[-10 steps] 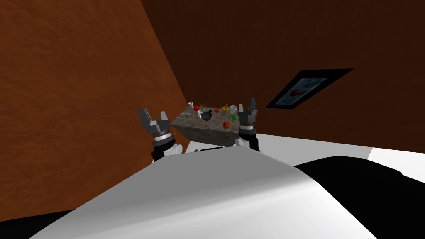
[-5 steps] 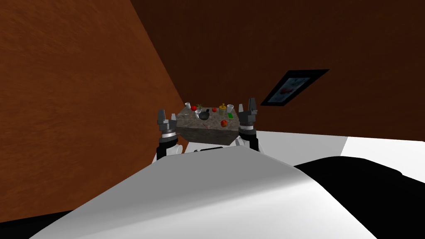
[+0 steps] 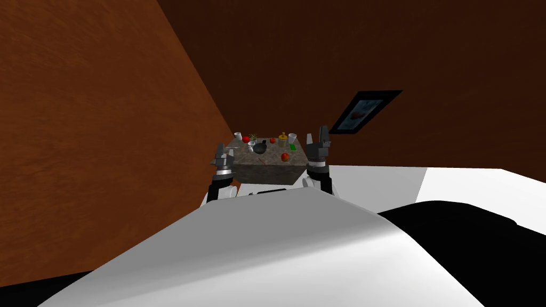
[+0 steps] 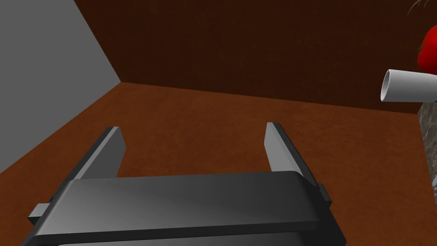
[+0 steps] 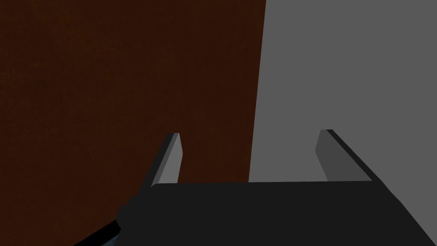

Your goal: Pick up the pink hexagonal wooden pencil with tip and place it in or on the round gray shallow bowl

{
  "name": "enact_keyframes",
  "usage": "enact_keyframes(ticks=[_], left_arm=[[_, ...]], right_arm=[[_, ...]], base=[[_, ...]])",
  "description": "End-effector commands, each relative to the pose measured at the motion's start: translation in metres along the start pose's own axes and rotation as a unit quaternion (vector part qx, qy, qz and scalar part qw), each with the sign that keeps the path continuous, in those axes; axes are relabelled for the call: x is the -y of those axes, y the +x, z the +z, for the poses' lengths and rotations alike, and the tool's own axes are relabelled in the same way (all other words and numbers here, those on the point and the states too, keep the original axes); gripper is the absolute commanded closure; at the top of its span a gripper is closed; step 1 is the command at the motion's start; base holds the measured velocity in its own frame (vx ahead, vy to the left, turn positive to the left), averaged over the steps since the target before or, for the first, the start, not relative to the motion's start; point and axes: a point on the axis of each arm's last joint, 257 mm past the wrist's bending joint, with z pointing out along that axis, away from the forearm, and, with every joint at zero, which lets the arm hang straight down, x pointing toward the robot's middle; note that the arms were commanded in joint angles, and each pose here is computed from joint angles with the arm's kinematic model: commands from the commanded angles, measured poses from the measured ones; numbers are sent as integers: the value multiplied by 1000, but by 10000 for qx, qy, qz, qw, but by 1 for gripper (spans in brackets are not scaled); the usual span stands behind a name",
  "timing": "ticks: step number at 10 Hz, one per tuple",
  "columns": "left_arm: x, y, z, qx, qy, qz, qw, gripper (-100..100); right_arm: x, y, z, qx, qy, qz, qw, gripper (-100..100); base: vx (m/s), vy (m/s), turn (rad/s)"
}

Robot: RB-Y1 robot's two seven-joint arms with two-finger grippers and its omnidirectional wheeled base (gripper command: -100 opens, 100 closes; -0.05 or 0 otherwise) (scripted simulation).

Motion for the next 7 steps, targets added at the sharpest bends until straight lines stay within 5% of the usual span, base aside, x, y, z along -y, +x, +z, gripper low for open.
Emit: enact_keyframes(ticks=[1, 7], left_arm=[[-21, 11, -1, -133, -323, -66, 9994, -100], [-78, 38, -9, -419, -1202, -209, 9917, -100]], right_arm=[[0, 0, 0, 0, 0, 0, 10000, 0], [0, 0, 0, 0, 1, 0, 10000, 0]], base=[[-38, 7, -186], [-30, 4, -97]])
